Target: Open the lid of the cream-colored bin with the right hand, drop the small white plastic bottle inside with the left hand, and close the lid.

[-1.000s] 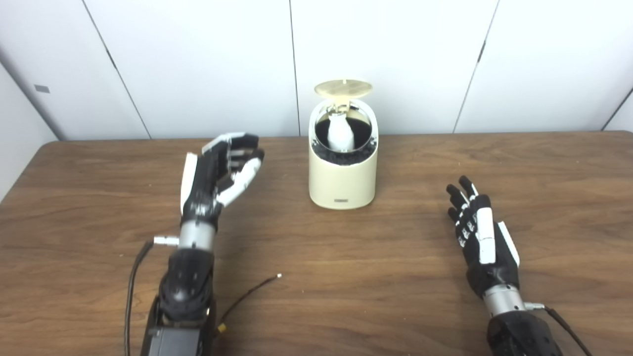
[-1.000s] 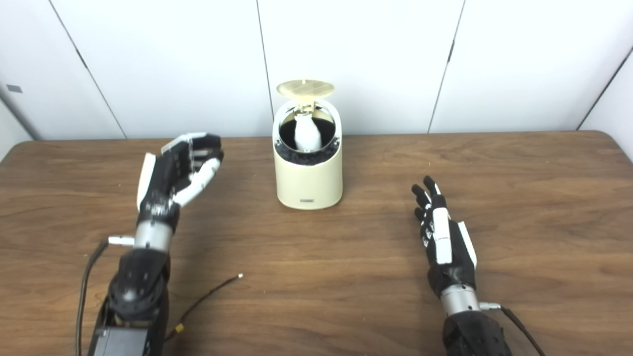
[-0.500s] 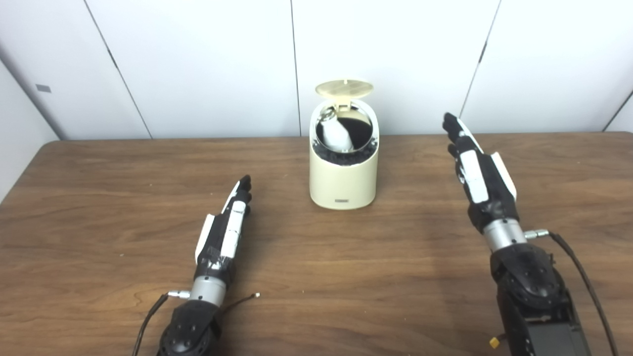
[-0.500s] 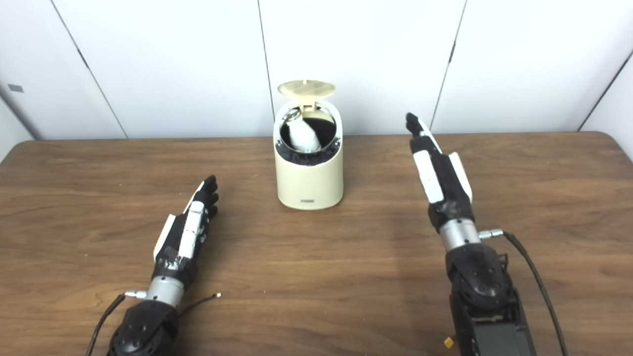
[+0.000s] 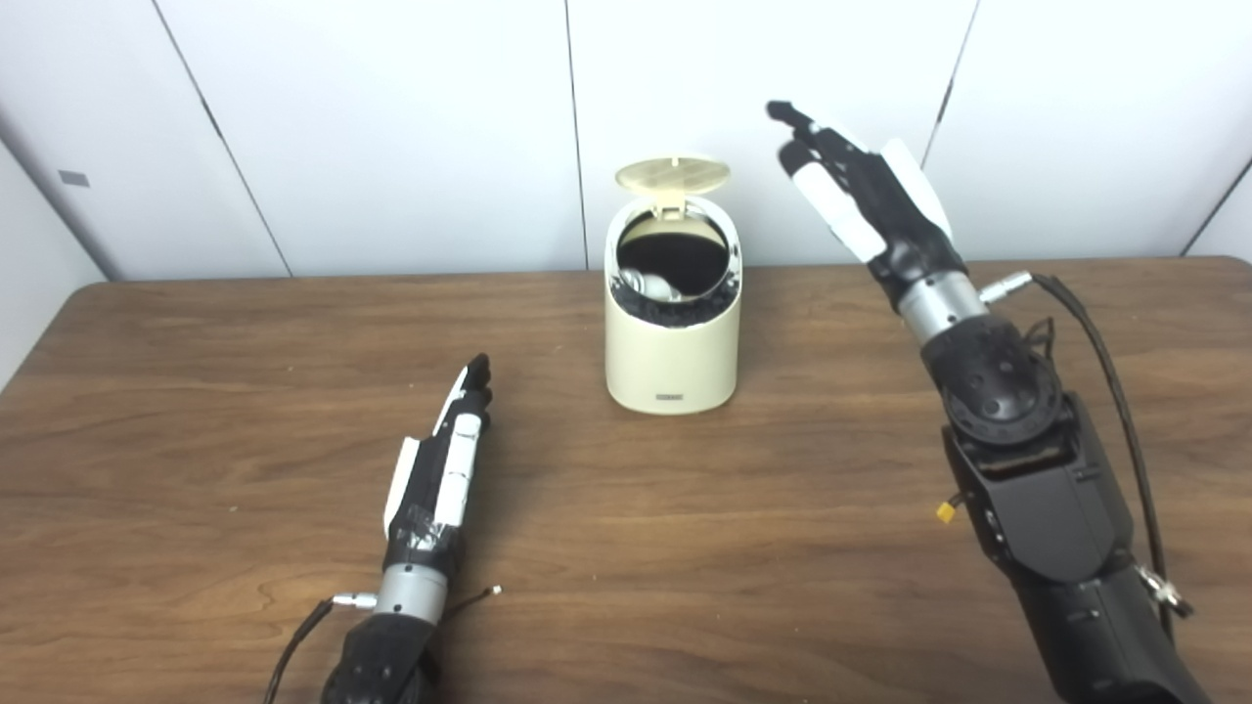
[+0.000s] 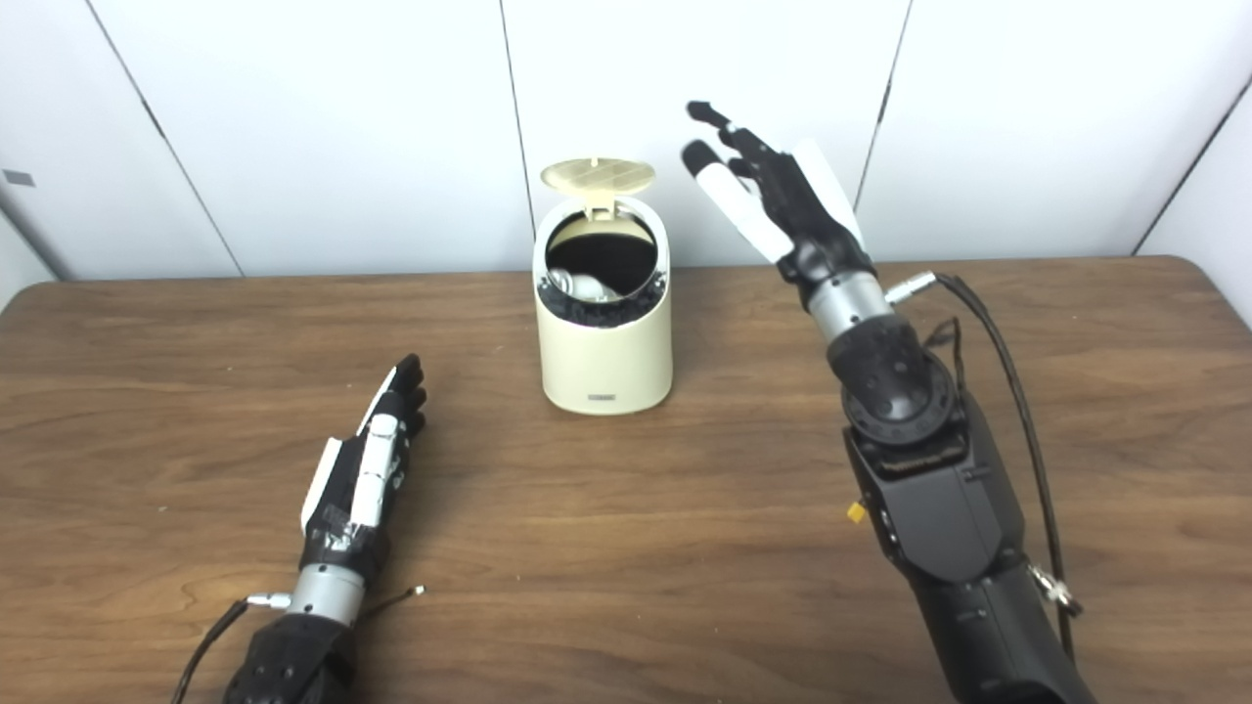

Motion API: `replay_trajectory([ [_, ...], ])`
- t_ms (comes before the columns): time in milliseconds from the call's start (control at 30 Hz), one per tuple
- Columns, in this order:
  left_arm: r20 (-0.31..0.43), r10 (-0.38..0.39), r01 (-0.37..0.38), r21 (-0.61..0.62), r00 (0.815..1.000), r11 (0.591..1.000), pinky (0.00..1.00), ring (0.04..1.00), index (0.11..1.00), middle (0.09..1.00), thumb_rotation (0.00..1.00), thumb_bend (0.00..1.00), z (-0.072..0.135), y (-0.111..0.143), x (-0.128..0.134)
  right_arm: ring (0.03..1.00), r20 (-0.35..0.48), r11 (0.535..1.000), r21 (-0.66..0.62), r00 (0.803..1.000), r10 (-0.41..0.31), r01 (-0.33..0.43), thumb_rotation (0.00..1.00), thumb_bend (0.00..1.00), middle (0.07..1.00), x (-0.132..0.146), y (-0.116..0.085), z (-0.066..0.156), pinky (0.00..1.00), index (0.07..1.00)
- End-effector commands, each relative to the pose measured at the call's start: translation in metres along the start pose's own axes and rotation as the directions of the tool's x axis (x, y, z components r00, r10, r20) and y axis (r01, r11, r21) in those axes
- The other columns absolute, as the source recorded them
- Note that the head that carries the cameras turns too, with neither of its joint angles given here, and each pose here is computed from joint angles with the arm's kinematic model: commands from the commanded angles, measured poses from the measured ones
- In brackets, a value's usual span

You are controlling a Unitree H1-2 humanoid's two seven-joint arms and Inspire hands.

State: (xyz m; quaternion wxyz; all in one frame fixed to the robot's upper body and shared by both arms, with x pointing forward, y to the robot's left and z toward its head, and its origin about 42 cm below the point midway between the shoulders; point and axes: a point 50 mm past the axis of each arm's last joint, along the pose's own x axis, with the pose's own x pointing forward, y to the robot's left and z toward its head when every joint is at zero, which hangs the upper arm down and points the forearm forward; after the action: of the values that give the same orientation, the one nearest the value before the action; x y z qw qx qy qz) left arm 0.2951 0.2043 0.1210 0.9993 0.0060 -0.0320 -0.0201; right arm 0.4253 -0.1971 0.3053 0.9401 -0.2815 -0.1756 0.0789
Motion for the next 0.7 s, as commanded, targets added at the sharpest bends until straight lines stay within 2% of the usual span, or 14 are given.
replay_trajectory([
  [0,-0.03,-0.001,0.002,0.014,1.0,1.0,1.0,1.0,1.0,1.0,1.0,0.56,-0.005,-0.005,-0.003,0.915,0.094,0.998,-0.055,0.995,-0.016,0.021,1.0,0.6,0.913,0.021,-0.014,0.026,0.86,0.866],
  [200,-0.031,-0.005,0.005,0.016,1.0,1.0,1.0,1.0,1.0,1.0,1.0,0.56,-0.003,-0.01,-0.003,0.94,0.094,0.992,-0.13,0.995,0.018,-0.006,1.0,0.61,0.919,0.044,-0.002,0.037,0.91,0.873],
  [300,-0.03,-0.001,0.001,0.023,1.0,1.0,1.0,1.0,1.0,1.0,1.0,0.56,-0.002,-0.012,-0.003,0.984,0.101,0.985,-0.173,0.994,0.041,-0.023,1.0,0.62,0.96,0.051,0.006,0.044,0.94,0.887],
  [500,-0.033,0.004,-0.003,0.02,0.999,1.0,1.0,1.0,1.0,1.0,1.0,0.58,0.0,-0.015,-0.004,0.995,0.128,0.973,-0.228,0.989,0.071,-0.04,1.0,0.63,0.971,0.048,0.013,0.051,0.94,0.868],
  [667,-0.031,0.007,-0.006,0.024,0.999,1.0,1.0,1.0,1.0,1.0,1.0,0.56,0.0,-0.015,-0.003,0.995,0.15,0.96,-0.274,0.983,0.105,-0.06,1.0,0.6,0.972,0.041,0.014,0.054,0.95,0.844],
])
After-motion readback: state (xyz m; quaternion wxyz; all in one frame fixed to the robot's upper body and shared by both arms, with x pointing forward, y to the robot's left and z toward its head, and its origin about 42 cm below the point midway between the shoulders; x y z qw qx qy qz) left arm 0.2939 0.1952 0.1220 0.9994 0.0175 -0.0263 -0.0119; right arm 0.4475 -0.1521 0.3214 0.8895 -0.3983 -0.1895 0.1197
